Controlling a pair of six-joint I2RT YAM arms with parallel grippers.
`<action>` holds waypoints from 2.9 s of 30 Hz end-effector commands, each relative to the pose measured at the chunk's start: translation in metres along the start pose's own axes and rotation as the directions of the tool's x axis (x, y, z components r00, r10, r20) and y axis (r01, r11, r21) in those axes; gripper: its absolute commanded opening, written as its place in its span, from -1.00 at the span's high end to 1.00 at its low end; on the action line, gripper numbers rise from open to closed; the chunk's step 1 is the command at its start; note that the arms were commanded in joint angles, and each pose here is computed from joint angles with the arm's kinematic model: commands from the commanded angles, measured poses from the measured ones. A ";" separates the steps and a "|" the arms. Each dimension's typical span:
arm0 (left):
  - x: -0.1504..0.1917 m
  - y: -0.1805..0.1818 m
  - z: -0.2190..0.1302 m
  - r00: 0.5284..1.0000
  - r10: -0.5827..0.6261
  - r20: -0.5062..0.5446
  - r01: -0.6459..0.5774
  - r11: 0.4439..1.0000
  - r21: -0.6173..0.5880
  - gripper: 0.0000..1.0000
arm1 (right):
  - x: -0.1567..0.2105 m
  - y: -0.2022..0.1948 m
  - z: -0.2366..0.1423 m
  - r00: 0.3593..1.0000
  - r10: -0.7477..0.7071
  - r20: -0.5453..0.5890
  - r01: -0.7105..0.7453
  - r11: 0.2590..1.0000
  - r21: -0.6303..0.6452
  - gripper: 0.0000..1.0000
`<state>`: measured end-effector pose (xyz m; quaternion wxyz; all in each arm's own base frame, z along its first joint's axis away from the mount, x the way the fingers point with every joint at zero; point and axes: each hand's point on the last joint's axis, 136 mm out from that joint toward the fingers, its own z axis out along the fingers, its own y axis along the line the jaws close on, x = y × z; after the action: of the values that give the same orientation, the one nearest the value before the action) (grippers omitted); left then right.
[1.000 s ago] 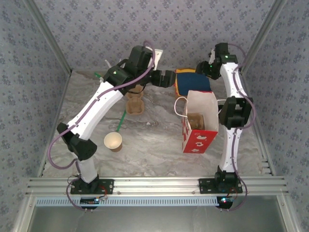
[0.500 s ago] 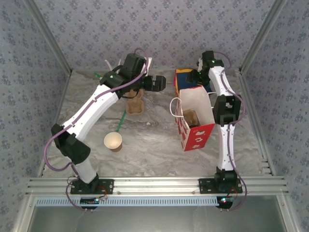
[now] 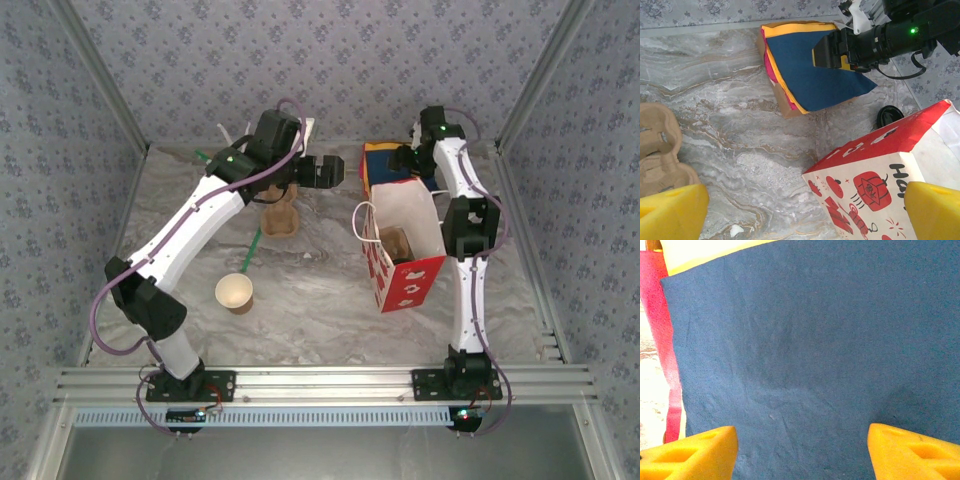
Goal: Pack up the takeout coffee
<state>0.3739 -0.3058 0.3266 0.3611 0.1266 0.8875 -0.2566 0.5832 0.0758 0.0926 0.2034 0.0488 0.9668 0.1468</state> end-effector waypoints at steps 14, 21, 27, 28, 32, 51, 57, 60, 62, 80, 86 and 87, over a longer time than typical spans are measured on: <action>-0.007 -0.007 -0.016 1.000 -0.003 0.025 0.002 0.999 0.036 -1.00 | 0.039 0.002 0.036 0.991 -0.022 -0.130 0.030 0.998 0.057 -0.46; -0.008 -0.007 -0.018 1.000 -0.004 0.029 0.003 0.999 0.036 -1.00 | 0.043 0.011 0.039 0.989 -0.041 -0.140 0.048 0.998 0.044 -0.04; -0.007 -0.006 -0.019 1.000 -0.007 0.029 0.006 0.999 0.035 -1.00 | 0.028 0.013 0.017 0.995 -0.042 -0.092 0.046 0.998 0.037 0.54; -0.007 -0.006 -0.020 1.000 -0.008 0.030 0.006 0.999 0.036 -1.00 | 0.026 0.013 0.012 0.996 -0.041 -0.084 0.045 0.998 0.038 0.59; -0.007 -0.006 -0.020 0.999 -0.010 0.033 0.008 0.999 0.037 -0.99 | 0.017 0.010 -0.005 0.998 -0.034 -0.053 0.036 0.999 0.037 0.75; -0.004 0.005 -0.011 1.000 -0.012 0.029 0.012 1.000 0.020 -0.99 | -0.006 0.010 -0.073 0.998 -0.024 0.062 0.023 0.999 0.028 0.85; -0.016 0.034 0.020 0.997 -0.062 0.050 0.061 0.998 0.027 -1.00 | -0.011 0.017 -0.104 0.994 -0.009 0.112 0.007 1.000 0.015 0.56; -0.022 0.040 0.046 0.998 -0.048 0.046 0.046 0.998 0.037 -0.84 | -0.011 0.020 -0.120 0.991 0.005 0.131 -0.007 1.000 0.015 0.24; -0.025 0.041 0.068 0.999 -0.031 0.029 0.029 0.999 0.037 -0.71 | -0.009 0.020 -0.131 0.990 0.021 0.139 -0.023 1.000 0.012 0.19; -0.039 0.046 0.176 0.999 -0.018 -0.042 0.020 0.998 0.059 -0.33 | -0.003 -0.093 -0.085 0.932 0.348 0.098 -0.351 0.937 0.006 -0.16; -0.037 0.054 0.176 0.998 -0.021 -0.056 0.023 0.999 0.036 -0.32 | -0.018 -0.112 -0.040 0.881 0.470 0.057 -0.465 0.881 -0.086 0.07; -0.035 0.055 0.177 0.998 -0.020 -0.059 0.022 0.999 0.032 -0.32 | -0.018 -0.113 -0.030 0.872 0.489 0.039 -0.483 0.870 -0.102 0.13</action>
<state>0.5256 -0.3612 0.2096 0.3229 0.1214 0.8984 -0.2716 0.5656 -0.0536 0.0922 0.1911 0.2678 0.9269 0.1807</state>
